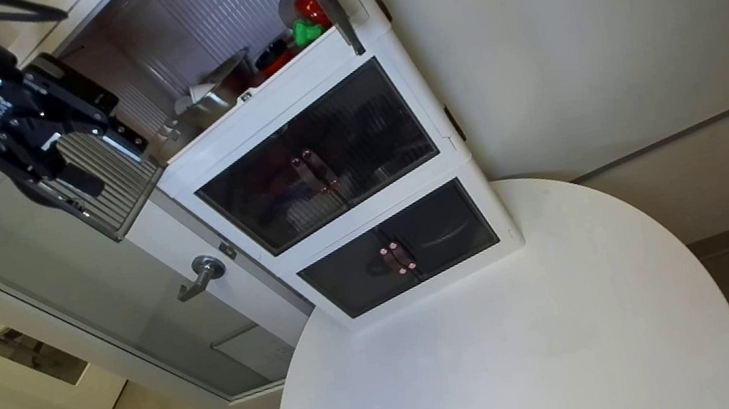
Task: Open the doors of the topmost cabinet
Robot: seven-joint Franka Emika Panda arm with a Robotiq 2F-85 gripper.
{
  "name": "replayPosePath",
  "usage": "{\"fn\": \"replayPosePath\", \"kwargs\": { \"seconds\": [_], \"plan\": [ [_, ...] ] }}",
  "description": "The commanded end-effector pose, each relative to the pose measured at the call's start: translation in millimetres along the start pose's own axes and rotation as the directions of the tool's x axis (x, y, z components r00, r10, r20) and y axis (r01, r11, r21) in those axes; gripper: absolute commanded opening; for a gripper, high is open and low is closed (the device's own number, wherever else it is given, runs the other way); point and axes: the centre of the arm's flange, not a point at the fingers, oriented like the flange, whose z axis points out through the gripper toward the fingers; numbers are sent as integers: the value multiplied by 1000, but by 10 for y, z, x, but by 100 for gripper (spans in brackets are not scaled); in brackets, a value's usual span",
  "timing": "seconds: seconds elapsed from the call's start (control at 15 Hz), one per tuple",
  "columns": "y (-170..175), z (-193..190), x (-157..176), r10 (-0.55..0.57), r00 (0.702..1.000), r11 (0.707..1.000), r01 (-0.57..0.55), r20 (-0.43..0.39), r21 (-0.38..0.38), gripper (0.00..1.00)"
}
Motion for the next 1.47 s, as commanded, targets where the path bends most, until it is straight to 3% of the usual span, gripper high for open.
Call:
{"fn": "replayPosePath", "kwargs": {
  "seconds": [0.0,0.2,0.4,1.0,1.4],
  "plan": [
    [137,-112,-21,-24,1000,996,24,6,-81,100],
    [272,-165,-58,-84,996,984,87,27,-153,100],
    [433,-278,-101,-111,993,978,115,31,-176,100],
    [1073,-794,-477,-86,996,984,83,-15,-159,100],
    [1292,-1016,-732,-84,996,988,80,-19,-129,100]
  ]
}}
